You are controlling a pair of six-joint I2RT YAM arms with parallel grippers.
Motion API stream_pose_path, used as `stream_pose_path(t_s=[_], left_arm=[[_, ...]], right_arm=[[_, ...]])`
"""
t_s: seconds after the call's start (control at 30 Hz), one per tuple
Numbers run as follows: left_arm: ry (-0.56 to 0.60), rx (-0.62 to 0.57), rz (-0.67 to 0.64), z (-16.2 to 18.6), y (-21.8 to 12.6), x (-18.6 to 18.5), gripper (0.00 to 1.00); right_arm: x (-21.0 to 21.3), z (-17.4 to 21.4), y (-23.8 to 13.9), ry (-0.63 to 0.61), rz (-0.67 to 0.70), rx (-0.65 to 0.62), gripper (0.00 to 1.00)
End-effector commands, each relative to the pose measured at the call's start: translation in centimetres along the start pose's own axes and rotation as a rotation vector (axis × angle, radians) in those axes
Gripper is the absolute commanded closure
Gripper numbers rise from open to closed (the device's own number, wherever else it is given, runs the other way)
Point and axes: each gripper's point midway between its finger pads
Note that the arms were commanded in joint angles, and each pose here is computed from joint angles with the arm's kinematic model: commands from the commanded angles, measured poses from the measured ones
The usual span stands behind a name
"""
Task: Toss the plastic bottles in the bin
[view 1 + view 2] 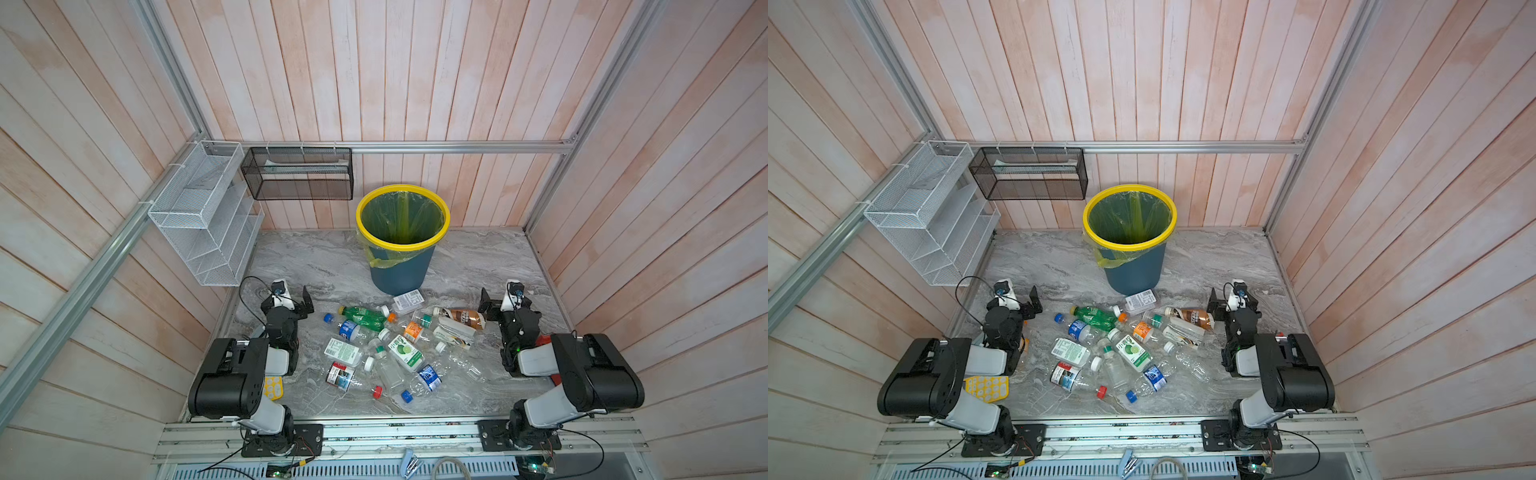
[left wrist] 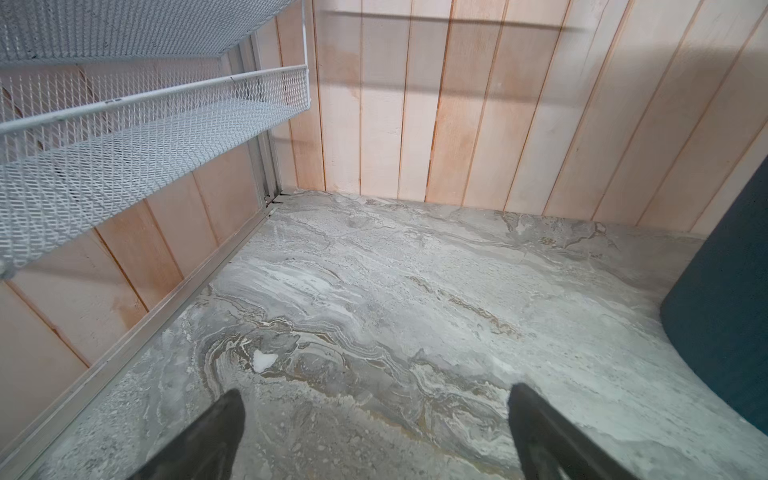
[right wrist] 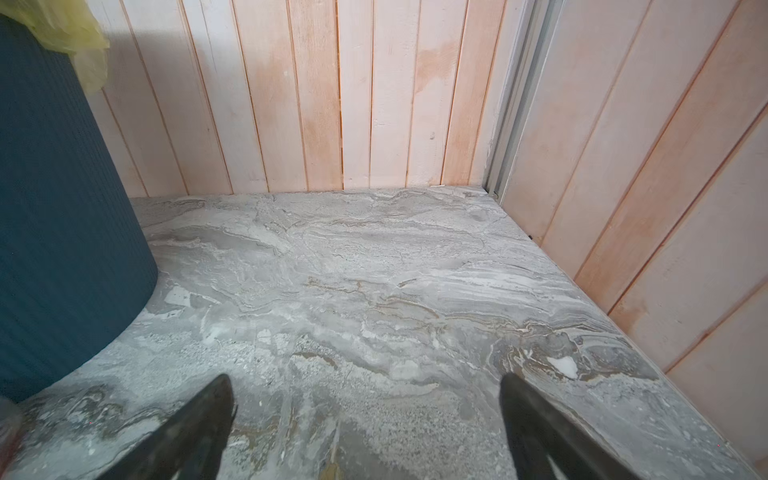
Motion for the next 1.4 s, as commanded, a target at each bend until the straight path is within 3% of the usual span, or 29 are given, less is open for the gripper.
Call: stream_pose_path(t_s=[0.0, 1.1, 1.17, 1.23, 1.3, 1.37], left_arm=[[-0.009, -0.022, -0.012, -0.6, 0.0, 0.1, 0.0], [-0.011, -0.034, -0.017, -0.9, 0.0, 0.2, 0.0], [0.003, -0.002, 0.004, -1.4, 0.4, -0.4, 0.0], [0.003, 0.111, -0.001, -1.6, 1.3, -0.7, 0.0], [-0.031, 0.211, -0.046, -2.9, 2.0, -0.5, 0.0], [-0.055, 0.245, -0.048, -4.3, 1.9, -0.9, 0.0]], right_arm=[[0.0, -0.6, 0.3, -0.005, -0.005, -0.015, 0.0], [0.0, -0.8, 0.2, -0.004, -0.003, -0.024, 0.03], [0.1, -1.4, 1.1, -0.004, -0.009, 0.015, 0.02], [-0.1, -1.6, 2.8, 0.013, 0.002, 0.144, 0.01], [-0.2, -2.2, 4.1, 0.033, 0.011, 0.264, 0.06], [-0.4, -2.7, 3.9, 0.06, 0.023, 0.299, 0.07]])
Point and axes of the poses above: each gripper's point midway between its finger pads, its own y axis out along the fingers, its own x axis along the line the jaws close on, z = x × y, and after that the axes turned 4 degrees about -y, right-handed
